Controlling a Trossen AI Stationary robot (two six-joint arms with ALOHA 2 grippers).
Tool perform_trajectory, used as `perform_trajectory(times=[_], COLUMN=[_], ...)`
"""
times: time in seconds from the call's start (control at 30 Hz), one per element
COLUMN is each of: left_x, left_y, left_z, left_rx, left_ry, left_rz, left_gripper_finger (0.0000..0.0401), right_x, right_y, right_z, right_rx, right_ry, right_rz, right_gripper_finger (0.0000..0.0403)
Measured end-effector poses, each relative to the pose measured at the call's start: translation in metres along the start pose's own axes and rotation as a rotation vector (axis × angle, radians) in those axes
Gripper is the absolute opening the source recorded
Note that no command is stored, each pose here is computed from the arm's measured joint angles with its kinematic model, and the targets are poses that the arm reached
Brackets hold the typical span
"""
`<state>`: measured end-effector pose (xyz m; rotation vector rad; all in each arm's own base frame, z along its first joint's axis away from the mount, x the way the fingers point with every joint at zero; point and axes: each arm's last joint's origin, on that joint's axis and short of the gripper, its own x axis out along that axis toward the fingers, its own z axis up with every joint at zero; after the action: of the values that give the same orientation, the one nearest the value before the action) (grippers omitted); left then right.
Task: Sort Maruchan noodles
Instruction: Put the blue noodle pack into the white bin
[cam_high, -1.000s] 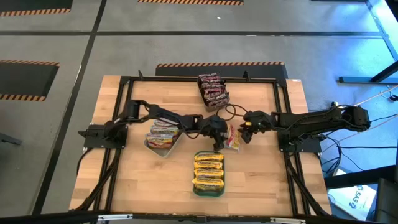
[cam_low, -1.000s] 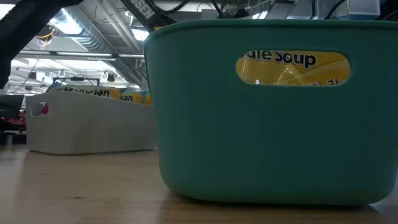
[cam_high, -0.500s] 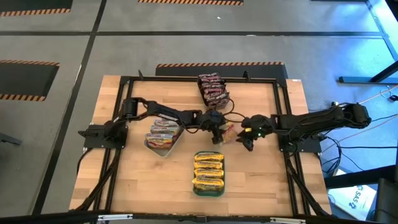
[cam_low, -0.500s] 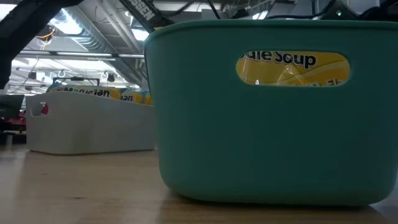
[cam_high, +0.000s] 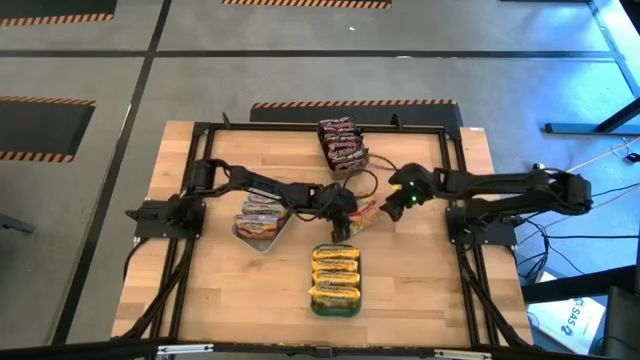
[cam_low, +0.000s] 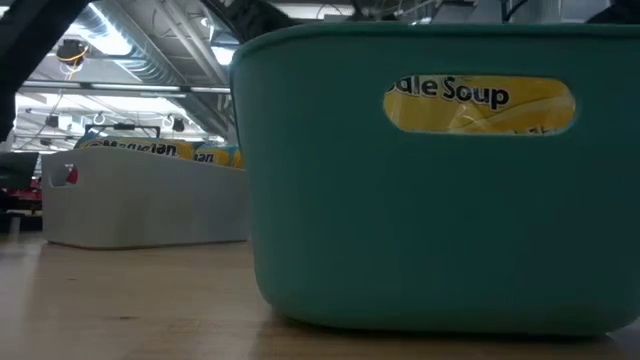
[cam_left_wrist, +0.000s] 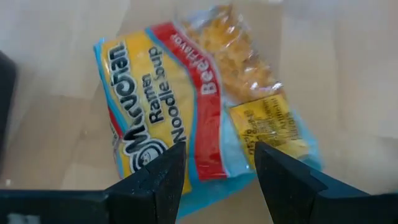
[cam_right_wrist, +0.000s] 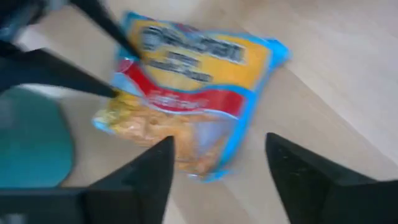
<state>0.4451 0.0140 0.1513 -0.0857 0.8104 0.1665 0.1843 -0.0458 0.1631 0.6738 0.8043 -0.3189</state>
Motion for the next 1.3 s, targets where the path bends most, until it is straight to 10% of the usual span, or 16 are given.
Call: perform_trajectory(times=[0.23,0.6,0.93,1.3], left_x=[0.008,0.008,0.009,0.006], left_y=[0.000,0.003,0.004,0.001], left_z=[-0.005,-0.005,-0.004,-0.004], left_rx=[-0.019,0.001,0.017,0.031], left_ry=[0.013,0.013,0.008,0.010], left_rz=[0.006,0.037,0.041,0.045], left_gripper_finger=[0.0186,0.0186,0.0186,0.0186], right_x=[0.020,0.059,0.062,0.062], right_y=[-0.030,-0.040,-0.037,-0.036], right_z=[0.006,0.012,0.018,0.022], right_rx=[0.134,0.164,0.175,0.142], right_ry=[0.113,0.154,0.098,0.066], right_rz=[0.014,0.207,0.276,0.273], right_gripper_finger=[0.0308,0.0318,0.0268,0.0125])
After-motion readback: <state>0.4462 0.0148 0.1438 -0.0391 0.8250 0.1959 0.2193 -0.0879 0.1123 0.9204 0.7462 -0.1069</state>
